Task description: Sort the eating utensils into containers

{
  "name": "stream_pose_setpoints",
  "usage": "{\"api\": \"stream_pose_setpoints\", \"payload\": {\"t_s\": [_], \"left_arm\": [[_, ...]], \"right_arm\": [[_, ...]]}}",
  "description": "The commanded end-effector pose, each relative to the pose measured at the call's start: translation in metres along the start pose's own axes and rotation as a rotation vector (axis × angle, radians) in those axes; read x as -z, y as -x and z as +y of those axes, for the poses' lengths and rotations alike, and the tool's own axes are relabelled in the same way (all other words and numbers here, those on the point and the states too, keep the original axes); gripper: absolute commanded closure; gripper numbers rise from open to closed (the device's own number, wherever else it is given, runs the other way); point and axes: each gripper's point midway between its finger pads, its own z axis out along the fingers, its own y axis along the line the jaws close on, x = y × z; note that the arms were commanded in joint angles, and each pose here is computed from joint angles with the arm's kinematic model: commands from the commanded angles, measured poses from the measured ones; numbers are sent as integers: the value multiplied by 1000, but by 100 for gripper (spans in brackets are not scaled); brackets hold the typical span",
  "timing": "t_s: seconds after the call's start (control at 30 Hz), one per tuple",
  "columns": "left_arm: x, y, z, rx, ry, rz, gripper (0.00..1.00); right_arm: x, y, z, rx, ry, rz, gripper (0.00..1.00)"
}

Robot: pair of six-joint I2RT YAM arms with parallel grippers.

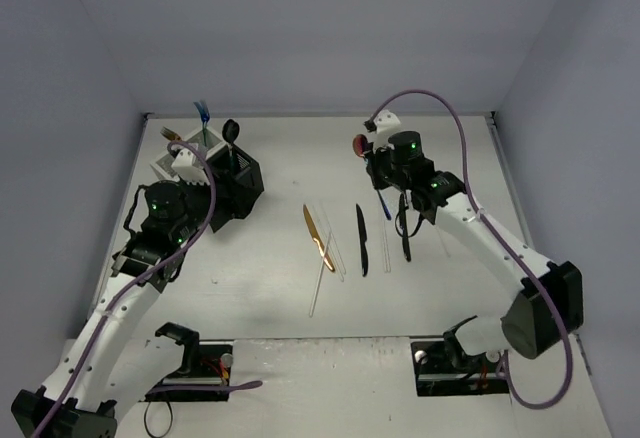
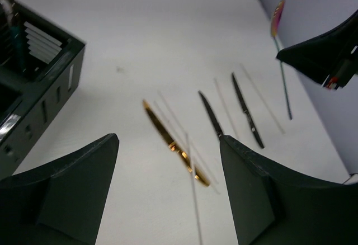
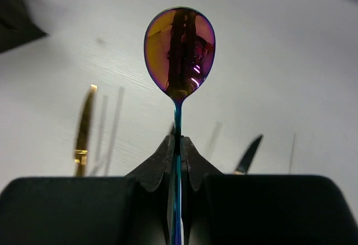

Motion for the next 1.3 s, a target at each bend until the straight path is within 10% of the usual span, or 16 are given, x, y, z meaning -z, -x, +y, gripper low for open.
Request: {"api": "stream_pose_setpoints", "payload": {"t_s": [0.0,0.6,0.93,1.03,1.27], "left_arm": [[6,70,-76,36,-235,-238,30],[-25,64,-126,-124,-176,-209,34],[-36,64,-126,-133,-159,-225,98],[-36,63,-126,-149,-160,-227,100],[-29,77,-92,-258,26,-238,100]], "right_arm": [[52,62,80,105,219,-210,100],[111,89,189,163,457,-356,100],[106,84,198,163,468,-348,99],[102,81,199,157,466,-343,91],[98,78,184,82,382,-335,32]]}}
